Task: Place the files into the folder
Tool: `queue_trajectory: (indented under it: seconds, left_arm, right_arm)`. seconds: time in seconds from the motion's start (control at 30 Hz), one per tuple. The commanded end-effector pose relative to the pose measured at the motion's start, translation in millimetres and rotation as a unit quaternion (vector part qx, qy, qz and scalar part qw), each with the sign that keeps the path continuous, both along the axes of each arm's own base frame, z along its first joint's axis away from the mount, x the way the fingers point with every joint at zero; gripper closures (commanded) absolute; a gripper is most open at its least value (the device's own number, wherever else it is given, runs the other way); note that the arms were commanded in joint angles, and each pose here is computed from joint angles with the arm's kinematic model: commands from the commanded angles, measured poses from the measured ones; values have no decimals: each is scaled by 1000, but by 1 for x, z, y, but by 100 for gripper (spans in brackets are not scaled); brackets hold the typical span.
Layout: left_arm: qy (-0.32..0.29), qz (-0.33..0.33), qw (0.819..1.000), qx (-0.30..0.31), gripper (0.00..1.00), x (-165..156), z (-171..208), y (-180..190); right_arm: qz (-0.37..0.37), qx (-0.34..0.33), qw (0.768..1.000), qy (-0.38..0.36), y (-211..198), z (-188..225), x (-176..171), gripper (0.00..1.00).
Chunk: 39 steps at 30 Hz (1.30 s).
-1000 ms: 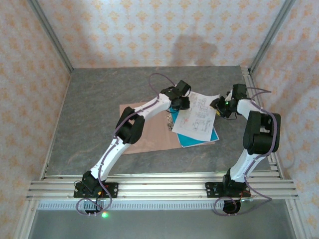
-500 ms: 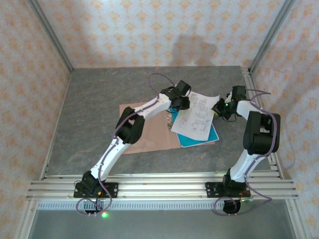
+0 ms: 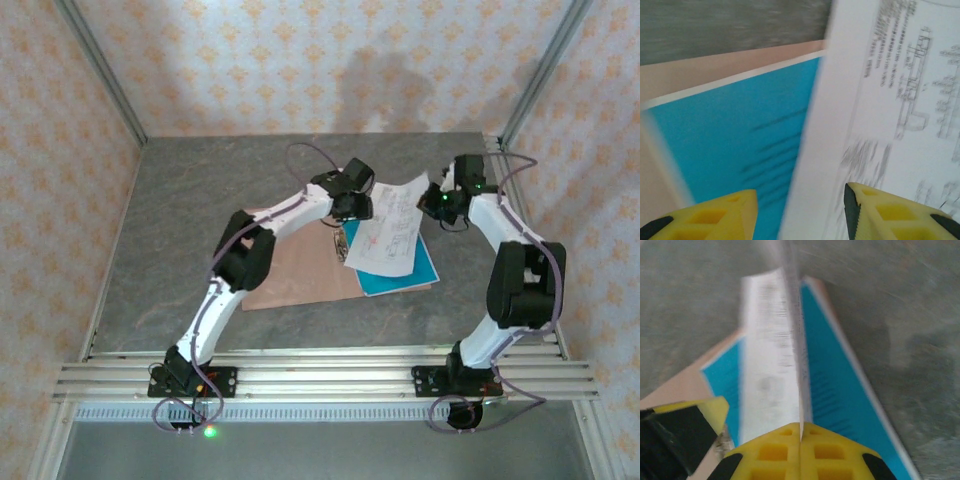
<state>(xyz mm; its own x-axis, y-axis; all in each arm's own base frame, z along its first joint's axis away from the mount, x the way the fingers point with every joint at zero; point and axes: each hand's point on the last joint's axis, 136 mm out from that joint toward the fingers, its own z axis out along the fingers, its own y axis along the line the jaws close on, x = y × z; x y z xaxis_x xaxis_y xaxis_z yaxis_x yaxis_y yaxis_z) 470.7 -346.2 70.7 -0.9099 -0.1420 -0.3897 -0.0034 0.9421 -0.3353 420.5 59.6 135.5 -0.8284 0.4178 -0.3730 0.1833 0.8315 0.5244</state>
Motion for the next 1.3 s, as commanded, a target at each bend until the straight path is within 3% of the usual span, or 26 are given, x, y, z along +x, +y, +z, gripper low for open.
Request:
queue_trajectory:
  seconds: [0.0, 0.3, 0.53, 0.77, 0.97, 1.27]
  left_arm:
    - [-57, 79, 995, -10, 51, 0, 75, 56]
    - [-7, 147, 989, 16, 55, -86, 48, 167]
    - [37, 194, 980, 11, 65, -152, 12, 215]
    - [59, 228, 972, 1, 70, -197, -10, 243]
    - [65, 244, 967, 13, 74, -214, -15, 260]
    - [80, 268, 960, 25, 80, -221, -27, 281]
  right_arm:
    - [28, -28, 996, -75, 19, 64, 5, 100]
    - [137, 18, 973, -183, 117, 177, -10, 100]
    - [189, 83, 956, -211, 161, 213, -44, 100]
    - [206, 74, 958, -187, 154, 159, -55, 100]
    - [216, 47, 960, -172, 137, 97, -56, 100]
    - [233, 9, 957, -173, 124, 70, -70, 100]
